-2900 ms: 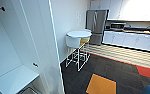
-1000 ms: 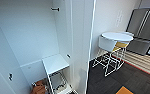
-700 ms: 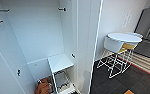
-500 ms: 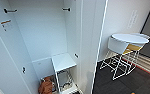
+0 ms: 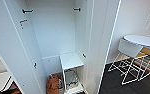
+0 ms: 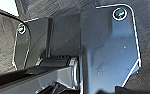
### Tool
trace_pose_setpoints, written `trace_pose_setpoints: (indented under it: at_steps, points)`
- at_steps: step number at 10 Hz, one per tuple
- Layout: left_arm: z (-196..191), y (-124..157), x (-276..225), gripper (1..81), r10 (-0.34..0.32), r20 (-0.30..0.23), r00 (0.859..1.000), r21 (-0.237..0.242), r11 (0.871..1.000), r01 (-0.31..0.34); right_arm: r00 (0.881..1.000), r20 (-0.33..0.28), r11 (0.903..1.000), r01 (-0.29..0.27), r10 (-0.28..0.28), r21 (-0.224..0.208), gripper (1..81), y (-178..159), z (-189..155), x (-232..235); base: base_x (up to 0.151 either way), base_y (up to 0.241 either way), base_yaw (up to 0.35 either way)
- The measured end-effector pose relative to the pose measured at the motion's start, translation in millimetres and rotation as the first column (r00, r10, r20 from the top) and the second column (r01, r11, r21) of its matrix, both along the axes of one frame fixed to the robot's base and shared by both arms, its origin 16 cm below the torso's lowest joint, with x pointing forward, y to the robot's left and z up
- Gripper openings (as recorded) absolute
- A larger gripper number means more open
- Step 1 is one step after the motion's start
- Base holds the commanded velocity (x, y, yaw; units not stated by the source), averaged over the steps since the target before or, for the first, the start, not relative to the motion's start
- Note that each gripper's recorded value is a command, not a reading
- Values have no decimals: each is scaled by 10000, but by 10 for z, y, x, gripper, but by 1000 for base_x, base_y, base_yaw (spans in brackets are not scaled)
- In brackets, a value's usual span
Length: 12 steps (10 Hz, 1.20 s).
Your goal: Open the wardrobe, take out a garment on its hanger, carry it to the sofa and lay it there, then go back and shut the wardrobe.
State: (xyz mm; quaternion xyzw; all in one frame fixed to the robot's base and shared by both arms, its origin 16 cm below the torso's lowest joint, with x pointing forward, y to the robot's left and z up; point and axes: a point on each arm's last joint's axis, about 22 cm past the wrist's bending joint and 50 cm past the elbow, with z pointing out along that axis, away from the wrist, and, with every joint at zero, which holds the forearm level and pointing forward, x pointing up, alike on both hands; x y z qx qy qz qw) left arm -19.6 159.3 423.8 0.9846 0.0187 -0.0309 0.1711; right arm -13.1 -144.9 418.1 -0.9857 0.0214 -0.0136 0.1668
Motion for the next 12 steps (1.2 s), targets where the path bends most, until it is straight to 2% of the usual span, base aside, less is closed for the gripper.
trace_pose_setpoints:
  at_steps: [3, 6, 9, 12]
  points:
    - [84, -76, 15, 811, 329, -170, 9993, -452, 9984, -336, 9999, 123, 10000, 18, -18, 6, 811, 3, -2, 90, 0, 0, 256]
    - [104, -43, -46, 811, 446, -421, 9981, -396, 9981, -462, 9999, 128, 10000, 22, -23, 49, 811, 32, 3, 91, 0, 0, 212]
    - [107, -13, -98, 811, 408, -428, 9983, -418, 9982, -426, 9999, 139, 10000, 46, -46, 15, 811, 8, 1, 59, 0, 0, 113]
    - [91, 70, -119, 811, 9, -165, 9999, -418, 9991, -16, 9998, 175, 10000, 53, -51, -74, 811, -47, -8, 85, 0, 0, 178]
